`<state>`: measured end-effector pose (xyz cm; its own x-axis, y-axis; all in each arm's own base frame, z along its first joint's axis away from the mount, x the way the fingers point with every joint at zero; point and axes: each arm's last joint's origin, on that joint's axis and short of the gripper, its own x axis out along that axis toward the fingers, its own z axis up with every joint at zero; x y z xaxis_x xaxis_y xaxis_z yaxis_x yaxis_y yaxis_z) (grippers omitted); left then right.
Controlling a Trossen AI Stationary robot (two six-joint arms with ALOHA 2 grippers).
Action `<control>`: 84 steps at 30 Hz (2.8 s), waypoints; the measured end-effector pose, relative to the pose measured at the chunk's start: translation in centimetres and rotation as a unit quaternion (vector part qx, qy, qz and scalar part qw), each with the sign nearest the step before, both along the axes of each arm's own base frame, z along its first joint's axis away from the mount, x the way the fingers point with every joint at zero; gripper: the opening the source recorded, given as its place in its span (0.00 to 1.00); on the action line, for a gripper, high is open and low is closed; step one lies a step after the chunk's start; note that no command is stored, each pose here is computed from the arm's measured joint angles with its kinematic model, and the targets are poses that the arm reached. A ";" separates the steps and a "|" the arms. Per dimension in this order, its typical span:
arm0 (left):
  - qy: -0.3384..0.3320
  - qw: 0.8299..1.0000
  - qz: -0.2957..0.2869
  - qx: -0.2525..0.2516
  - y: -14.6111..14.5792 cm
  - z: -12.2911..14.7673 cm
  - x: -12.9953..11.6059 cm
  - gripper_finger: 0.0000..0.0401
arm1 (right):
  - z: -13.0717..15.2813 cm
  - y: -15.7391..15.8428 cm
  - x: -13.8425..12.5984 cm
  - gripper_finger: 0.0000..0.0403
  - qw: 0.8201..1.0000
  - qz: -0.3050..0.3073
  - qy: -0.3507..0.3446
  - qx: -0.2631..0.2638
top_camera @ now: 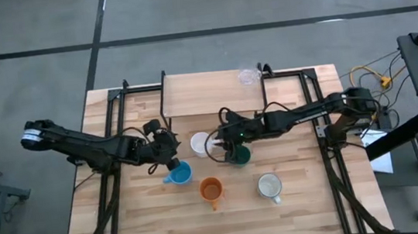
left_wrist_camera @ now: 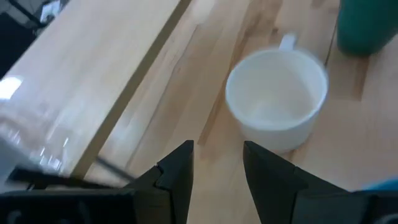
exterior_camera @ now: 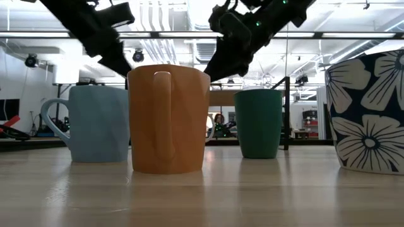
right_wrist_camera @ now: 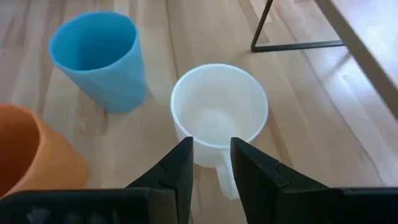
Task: Stack small to large cups/mugs on shelf
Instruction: Put the white cup on the shelf
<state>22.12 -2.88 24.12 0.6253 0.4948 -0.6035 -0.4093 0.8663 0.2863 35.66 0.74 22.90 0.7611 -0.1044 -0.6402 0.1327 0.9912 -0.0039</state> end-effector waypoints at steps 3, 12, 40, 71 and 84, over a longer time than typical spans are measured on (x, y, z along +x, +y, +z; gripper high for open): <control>0.002 1.000 -0.018 -0.003 -0.1 -0.2 0.4 0.31 | 1.0 0.4 -0.1 0.24 1.000 0.007 -0.001 -0.004; -0.006 0.996 -0.084 0.013 -0.4 0.2 2.1 0.31 | 4.5 2.3 -2.8 0.23 0.999 0.038 -0.018 -0.003; 0.363 0.885 -0.278 -0.086 2.7 6.3 8.6 0.31 | 4.8 6.5 -9.9 0.23 0.994 0.088 -0.058 0.012; 0.340 0.821 -0.459 0.003 4.6 3.9 12.6 0.31 | 4.6 8.1 -10.6 0.23 0.991 0.119 -0.056 0.016; 0.366 0.813 -0.453 -0.013 4.9 1.7 13.8 0.31 | 4.5 8.1 -10.6 0.23 0.991 0.121 -0.055 0.013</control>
<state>35.90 1.98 25.79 0.1946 0.0114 -0.9808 0.6717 0.7271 0.1417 25.08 8.79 27.39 0.8266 0.1054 -0.5529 -0.1113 0.9935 0.0230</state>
